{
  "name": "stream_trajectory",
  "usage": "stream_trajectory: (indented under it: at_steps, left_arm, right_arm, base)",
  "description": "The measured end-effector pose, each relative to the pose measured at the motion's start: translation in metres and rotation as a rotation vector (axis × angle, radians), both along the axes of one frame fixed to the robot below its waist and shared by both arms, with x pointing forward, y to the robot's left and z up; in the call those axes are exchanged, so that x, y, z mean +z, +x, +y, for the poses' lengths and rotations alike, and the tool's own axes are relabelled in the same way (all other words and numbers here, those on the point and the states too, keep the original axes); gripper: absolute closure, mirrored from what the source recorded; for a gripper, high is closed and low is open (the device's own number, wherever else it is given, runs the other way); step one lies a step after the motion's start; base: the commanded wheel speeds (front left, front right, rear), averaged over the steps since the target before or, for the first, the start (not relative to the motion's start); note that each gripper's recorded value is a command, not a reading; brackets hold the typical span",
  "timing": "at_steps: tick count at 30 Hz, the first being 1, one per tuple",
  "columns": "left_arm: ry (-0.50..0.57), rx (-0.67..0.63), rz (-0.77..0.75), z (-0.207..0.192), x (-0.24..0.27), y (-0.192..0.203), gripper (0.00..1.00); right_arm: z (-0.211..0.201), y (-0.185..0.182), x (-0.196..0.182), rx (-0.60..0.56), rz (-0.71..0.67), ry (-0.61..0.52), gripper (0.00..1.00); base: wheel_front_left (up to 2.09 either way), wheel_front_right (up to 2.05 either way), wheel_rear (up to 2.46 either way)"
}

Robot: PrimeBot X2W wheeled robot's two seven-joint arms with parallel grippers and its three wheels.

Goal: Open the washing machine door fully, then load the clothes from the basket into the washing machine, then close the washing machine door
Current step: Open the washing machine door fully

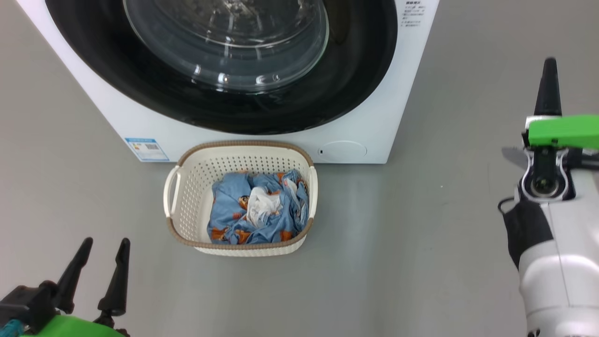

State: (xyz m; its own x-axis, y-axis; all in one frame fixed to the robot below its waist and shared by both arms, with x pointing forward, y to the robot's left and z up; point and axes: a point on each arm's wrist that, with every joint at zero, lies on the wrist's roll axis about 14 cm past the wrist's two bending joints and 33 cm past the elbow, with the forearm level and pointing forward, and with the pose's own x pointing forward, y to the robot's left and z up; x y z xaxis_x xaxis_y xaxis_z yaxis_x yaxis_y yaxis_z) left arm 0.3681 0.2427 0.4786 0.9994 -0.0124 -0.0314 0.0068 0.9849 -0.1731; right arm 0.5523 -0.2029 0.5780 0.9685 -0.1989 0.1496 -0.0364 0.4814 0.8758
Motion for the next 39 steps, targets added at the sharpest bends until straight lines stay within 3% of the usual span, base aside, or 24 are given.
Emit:
stream_trajectory:
  at_steps: [14,30,39]
  left_arm:
    - [-0.018,-0.002,0.03,0.003,-0.011,0.019,0.0]
    - [-0.026,0.008,0.064,0.007,-0.025,0.035,0.0]
    - [-0.026,0.014,0.078,0.01,-0.03,0.038,0.0]
  right_arm:
    - [0.026,0.065,0.021,0.126,0.019,0.094,1.0]
    - [0.084,0.117,0.019,0.367,0.136,-0.023,1.0]
    - [0.115,0.128,0.006,0.492,0.206,-0.015,1.0]
  base:
    - [0.0,0.0,0.0]
    - [0.0,0.0,0.0]
    - [0.0,0.0,0.0]
